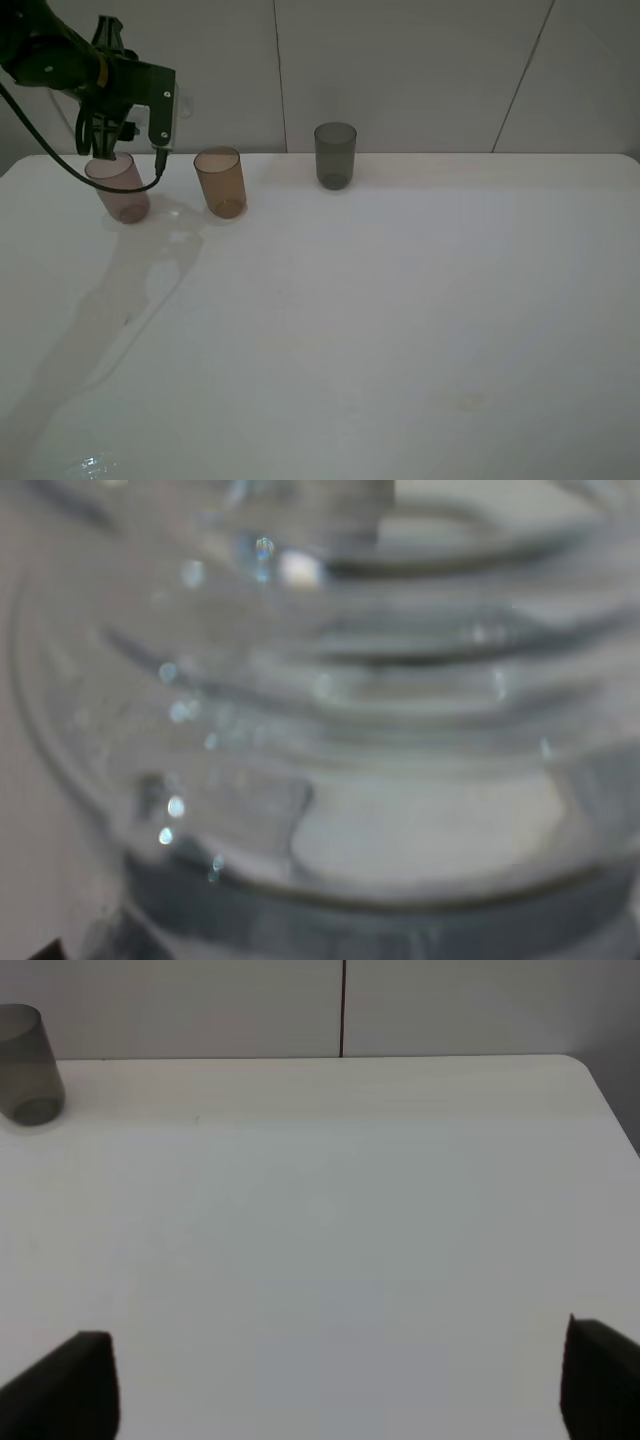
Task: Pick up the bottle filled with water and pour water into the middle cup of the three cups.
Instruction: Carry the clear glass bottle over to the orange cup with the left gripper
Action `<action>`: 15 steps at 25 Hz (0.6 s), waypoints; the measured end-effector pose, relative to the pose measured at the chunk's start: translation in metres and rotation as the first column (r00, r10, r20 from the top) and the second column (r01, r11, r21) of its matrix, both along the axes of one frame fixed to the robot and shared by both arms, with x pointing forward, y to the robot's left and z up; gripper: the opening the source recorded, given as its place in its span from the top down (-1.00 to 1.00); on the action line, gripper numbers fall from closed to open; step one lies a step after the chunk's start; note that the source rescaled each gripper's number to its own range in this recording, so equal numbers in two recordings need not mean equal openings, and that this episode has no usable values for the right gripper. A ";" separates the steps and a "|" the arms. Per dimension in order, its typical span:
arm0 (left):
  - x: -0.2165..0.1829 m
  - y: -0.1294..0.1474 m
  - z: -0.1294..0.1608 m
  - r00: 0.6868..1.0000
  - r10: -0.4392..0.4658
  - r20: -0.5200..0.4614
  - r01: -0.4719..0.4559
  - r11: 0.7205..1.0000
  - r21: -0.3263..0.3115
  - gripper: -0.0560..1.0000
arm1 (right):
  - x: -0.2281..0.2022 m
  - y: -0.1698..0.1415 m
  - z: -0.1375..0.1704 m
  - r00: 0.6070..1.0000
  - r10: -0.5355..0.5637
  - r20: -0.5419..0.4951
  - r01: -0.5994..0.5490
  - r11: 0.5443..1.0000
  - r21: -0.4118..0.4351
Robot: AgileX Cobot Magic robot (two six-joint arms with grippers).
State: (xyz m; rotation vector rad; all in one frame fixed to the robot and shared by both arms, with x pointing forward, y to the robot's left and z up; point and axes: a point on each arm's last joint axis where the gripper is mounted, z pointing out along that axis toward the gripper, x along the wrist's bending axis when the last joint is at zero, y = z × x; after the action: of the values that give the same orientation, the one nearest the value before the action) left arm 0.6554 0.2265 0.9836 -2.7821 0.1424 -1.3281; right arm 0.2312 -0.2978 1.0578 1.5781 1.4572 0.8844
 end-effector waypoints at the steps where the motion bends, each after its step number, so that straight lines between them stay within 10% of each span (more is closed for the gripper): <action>1: 0.001 0.000 -0.001 1.000 -0.001 -0.002 0.001 1.000 0.003 0.88 | 0.000 0.000 0.000 1.000 0.000 0.000 0.000 1.000 0.000; 15: 0.005 0.000 -0.001 0.998 -0.064 0.011 0.063 0.993 0.096 0.88 | 0.000 0.000 0.000 1.000 0.000 0.000 0.000 1.000 0.000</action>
State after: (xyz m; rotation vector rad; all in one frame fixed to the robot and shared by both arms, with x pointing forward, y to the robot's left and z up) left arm 0.6601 0.2264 0.9823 -2.7100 0.2880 -1.3171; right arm 0.2312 -0.2978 1.0578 1.5781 1.4572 0.8844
